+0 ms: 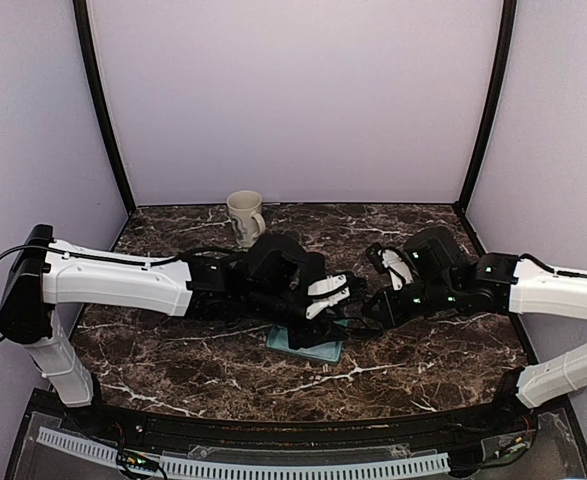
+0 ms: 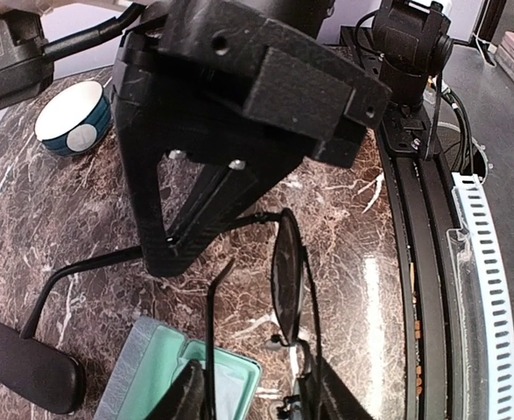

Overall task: Organize the sunglasses
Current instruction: Fold the right temple of the sunglasses on the sunglasses, then adjust the right temple of the sunglasses.

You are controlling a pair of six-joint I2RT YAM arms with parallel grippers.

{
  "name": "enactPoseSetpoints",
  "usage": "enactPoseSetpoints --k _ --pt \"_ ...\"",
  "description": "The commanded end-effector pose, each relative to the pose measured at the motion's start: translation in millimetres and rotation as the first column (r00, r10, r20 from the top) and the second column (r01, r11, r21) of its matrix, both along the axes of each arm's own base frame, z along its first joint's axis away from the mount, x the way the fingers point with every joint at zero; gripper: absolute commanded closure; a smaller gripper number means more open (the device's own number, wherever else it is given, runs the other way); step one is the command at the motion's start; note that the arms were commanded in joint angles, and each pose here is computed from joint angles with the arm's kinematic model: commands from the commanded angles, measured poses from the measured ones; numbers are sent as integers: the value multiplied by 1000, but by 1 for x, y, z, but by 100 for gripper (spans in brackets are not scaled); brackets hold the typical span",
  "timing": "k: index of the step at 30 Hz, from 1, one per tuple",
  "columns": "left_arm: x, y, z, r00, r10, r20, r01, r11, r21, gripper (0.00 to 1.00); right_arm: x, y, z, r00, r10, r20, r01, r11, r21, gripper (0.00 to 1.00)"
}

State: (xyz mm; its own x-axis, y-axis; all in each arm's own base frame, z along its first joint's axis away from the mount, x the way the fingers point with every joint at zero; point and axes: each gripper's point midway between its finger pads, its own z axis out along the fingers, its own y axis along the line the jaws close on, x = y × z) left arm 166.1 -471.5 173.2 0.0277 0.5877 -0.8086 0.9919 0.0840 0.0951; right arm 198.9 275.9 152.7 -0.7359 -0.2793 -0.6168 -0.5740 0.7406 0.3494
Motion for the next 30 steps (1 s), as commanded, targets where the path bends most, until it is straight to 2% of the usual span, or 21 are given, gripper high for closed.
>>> enactPoseSetpoints --k 1,6,8,12,16,19,24,28,30 --pt "-3 -1 7 1000 -13 -4 13 1000 -1 64 0 3 3 1000 -1 20 0 1000 20 100" --pt "-10 0 10 999 -39 -18 38 999 -14 67 3 -4 3 999 -27 34 27 1000 -7 100" --pt "-10 0 11 999 -41 -18 40 999 -22 62 4 -3 5 999 -27 36 27 1000 2 100" --pt "-7 3 13 1000 -13 -15 12 999 -38 37 5 -2 7 999 -31 42 31 999 9 100" --pt "-9 8 24 1000 9 -28 -11 997 -82 19 6 -5 6 998 -45 51 45 999 -2 100" --pt "-10 14 31 997 37 -69 -44 993 -113 2 9 -8 5 996 -56 63 57 998 -13 100" --pt "-7 27 49 965 89 -246 -138 973 -187 1 13 -11 6 993 -75 90 77 997 -24 100" --pt "7 39 52 890 140 -433 -250 946 -207 1 15 -12 5 991 -85 106 89 996 -29 100" --pt "6 42 55 855 103 -508 -256 936 -242 1 15 -11 5 991 -82 106 85 996 -25 100"
